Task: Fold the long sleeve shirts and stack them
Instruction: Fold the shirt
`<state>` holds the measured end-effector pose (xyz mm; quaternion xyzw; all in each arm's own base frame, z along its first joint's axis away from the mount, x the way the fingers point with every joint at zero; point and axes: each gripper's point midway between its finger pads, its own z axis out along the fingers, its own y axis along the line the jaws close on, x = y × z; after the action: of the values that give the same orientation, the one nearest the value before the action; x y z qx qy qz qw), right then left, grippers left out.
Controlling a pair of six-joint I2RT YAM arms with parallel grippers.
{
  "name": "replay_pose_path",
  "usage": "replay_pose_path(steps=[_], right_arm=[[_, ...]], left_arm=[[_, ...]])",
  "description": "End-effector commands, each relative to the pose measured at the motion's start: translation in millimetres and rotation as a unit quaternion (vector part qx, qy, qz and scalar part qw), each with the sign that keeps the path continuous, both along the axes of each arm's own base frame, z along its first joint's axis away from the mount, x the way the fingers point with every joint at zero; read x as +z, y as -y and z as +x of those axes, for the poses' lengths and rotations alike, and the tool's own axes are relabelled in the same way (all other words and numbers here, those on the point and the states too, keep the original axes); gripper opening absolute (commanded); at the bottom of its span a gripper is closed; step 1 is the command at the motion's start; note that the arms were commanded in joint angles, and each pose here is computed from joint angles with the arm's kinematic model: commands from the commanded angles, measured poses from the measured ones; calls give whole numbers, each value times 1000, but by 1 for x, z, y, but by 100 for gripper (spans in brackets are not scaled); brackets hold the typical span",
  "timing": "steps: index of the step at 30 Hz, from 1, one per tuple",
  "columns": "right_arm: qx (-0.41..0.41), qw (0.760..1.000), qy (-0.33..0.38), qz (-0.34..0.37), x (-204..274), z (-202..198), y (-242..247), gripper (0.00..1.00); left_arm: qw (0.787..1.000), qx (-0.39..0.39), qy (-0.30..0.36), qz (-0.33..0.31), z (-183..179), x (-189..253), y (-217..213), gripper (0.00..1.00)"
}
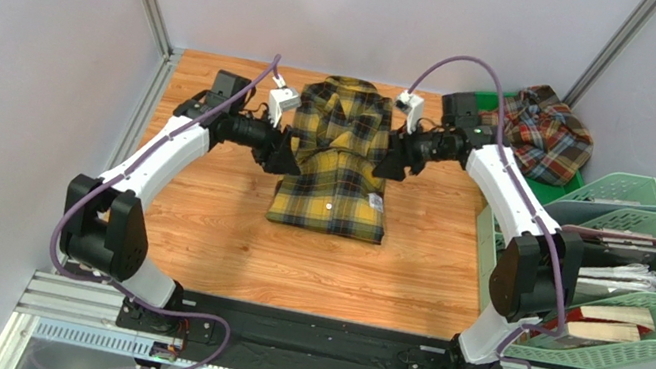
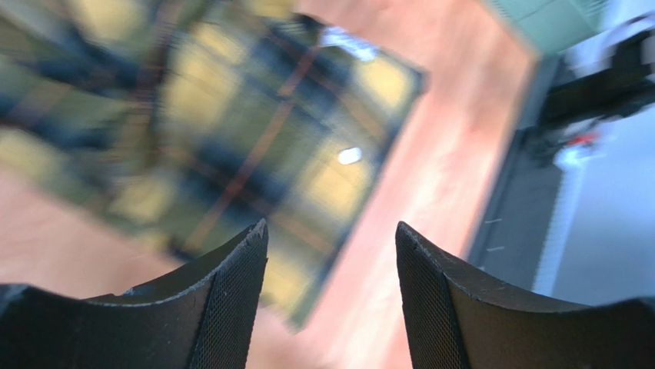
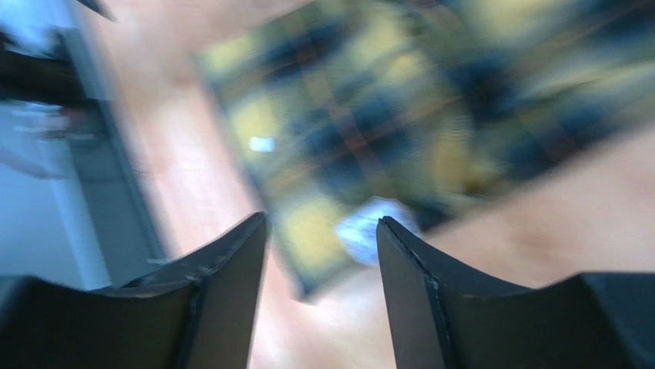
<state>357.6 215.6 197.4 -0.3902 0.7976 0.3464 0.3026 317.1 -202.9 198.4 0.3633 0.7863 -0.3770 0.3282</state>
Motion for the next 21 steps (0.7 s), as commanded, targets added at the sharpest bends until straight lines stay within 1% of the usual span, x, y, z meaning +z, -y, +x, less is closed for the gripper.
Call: replay_pose_path(steps=[1,2,3,4,5,6,7,8,10,11,12,13,14,15,16,18,20,21], right_arm=[[8,963,-248,108,-13,-60,-52,56],[11,958,-262,119,-22,-62,-58,56],[3,949,-292,122,-28,-65,-67,56],[0,944,-304,126,-33,-65,-71,56],[-2,945,-300,132,-39,-60,-76,56],[-10,937,-326,126,-53,-61,-81,56],[-15,934,-336,124,-61,-59,-80,57],[-24,931,-345,117,-72,-57,-80,56],[-45,919,-379,97,-103,-58,-76,57],[-64,917,-383,88,-116,-54,-73,58],[-76,908,-406,78,-136,-58,-71,58],[-89,901,-419,72,-145,-57,-70,60],[-99,896,-427,63,-156,-57,-69,61],[-108,889,-442,55,-168,-59,-67,62],[-116,884,-451,47,-176,-63,-64,64],[-125,882,-452,43,-181,-64,-63,66],[-119,881,-456,48,-175,-70,-61,68],[-109,890,-439,58,-158,-69,-63,68]], left_arm=[[974,-23,-185,-126,-35,2,47,68],[971,-36,-190,-137,-39,-4,58,68],[966,-40,-208,-147,-43,-7,64,68],[955,-21,-253,-153,-44,-13,68,68],[953,-15,-258,-159,-43,-25,72,69],[949,8,-275,-154,-39,-36,72,69],[940,26,-303,-153,-38,-45,72,69],[930,40,-337,-140,-38,-68,70,69],[919,86,-371,-105,-34,-103,62,68],[900,120,-409,-89,-35,-131,51,68],[891,155,-421,-74,-31,-149,42,68],[874,181,-447,-65,-33,-168,35,68],[867,202,-452,-62,-31,-179,26,67],[867,216,-446,-54,-29,-186,21,67],[872,215,-437,-45,-30,-190,18,67],[868,219,-445,-30,-38,-193,13,67],[869,210,-446,-38,-43,-187,12,67],[874,193,-443,-48,-45,-177,15,66]])
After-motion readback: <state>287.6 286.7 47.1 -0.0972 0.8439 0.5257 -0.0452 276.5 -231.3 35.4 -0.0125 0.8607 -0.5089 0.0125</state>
